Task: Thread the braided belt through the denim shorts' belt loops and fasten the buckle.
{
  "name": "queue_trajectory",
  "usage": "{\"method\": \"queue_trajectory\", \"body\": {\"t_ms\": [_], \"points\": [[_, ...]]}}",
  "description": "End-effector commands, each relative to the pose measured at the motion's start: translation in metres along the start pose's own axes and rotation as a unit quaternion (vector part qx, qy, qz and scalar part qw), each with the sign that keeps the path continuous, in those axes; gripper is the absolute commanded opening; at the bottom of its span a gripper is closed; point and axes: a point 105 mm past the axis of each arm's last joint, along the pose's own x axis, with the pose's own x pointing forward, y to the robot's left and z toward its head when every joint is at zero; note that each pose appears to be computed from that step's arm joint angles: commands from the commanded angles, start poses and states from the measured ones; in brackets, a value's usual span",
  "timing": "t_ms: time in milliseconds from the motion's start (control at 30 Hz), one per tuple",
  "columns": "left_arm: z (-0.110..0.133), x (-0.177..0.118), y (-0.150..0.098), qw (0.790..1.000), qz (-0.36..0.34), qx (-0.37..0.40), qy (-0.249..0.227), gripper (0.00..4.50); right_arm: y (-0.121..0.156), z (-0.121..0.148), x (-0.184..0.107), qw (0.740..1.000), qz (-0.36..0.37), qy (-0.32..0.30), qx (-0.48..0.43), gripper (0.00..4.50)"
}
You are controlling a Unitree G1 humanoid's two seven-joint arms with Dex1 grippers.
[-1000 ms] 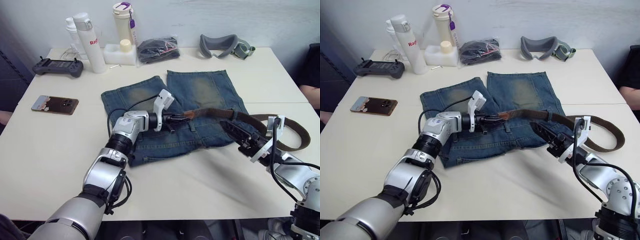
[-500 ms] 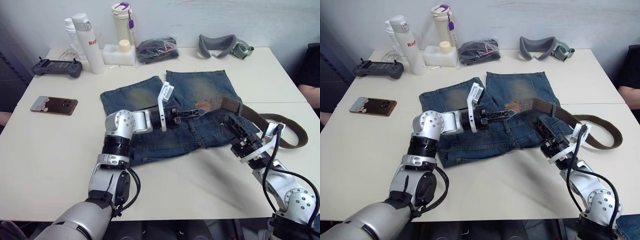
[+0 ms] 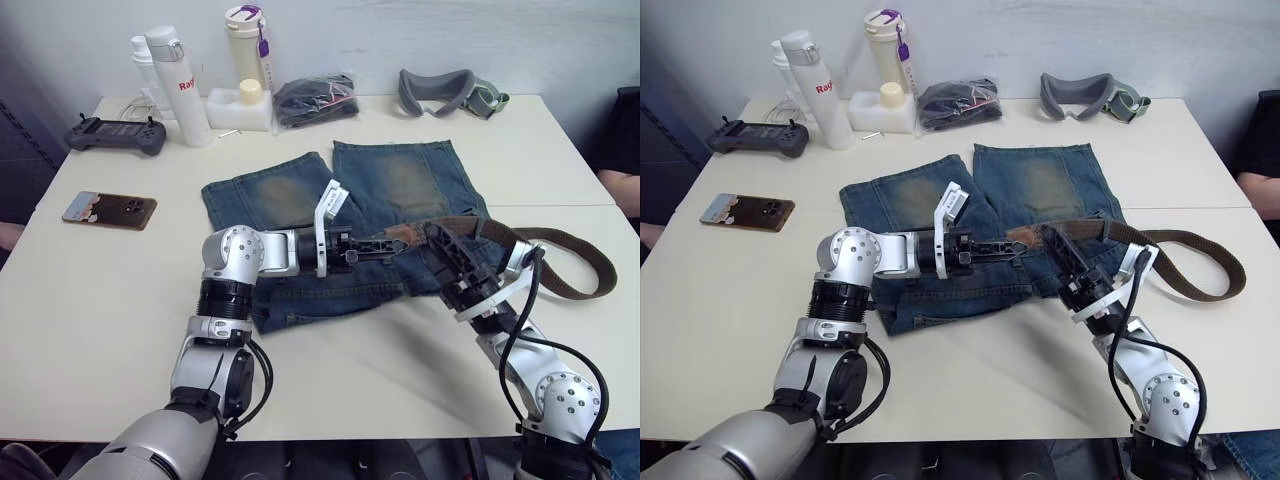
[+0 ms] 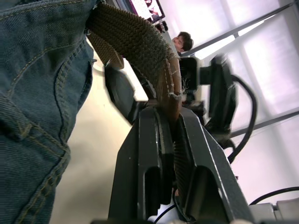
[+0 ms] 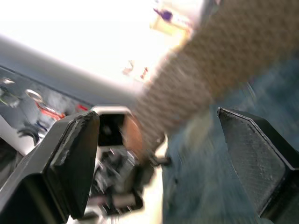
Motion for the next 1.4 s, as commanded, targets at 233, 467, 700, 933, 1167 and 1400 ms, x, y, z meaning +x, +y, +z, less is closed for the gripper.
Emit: {"method": "queue_trajectory", "body": {"t_ms": [233, 467, 700, 933, 1167, 1400], "points": [[0.010, 0.000, 0.005, 0.998, 0.025, 0.051, -0.007, 0.00, 0.002, 0.017, 0.012, 0.999, 0.023, -0.011, 0.020, 3.58], [0.008, -0.003, 0.011, 0.997, 0.041, 0.066, -0.002, 0.00, 0.001, 0.012, 0.020, 0.999, 0.029, 0.002, 0.018, 0.06], [0.022, -0.024, 0.010, 0.986, 0.064, 0.154, -0.017, 2.40, -0.012, 0.025, 0.017, 1.000, -0.012, -0.018, -0.021, 0.00], [0.048, -0.090, 0.023, 0.884, 0.188, 0.429, -0.004, 4.38, -0.027, 0.037, 0.015, 0.994, -0.075, 0.008, -0.074, 0.00], [0.041, -0.110, -0.014, 0.835, 0.171, 0.523, 0.007, 4.38, -0.046, 0.032, 0.019, 0.989, -0.122, 0.046, -0.074, 0.00], [0.013, -0.123, -0.013, 0.844, 0.189, 0.502, 0.032, 4.38, -0.051, 0.023, 0.026, 0.992, -0.109, 0.058, -0.031, 0.00]]}}
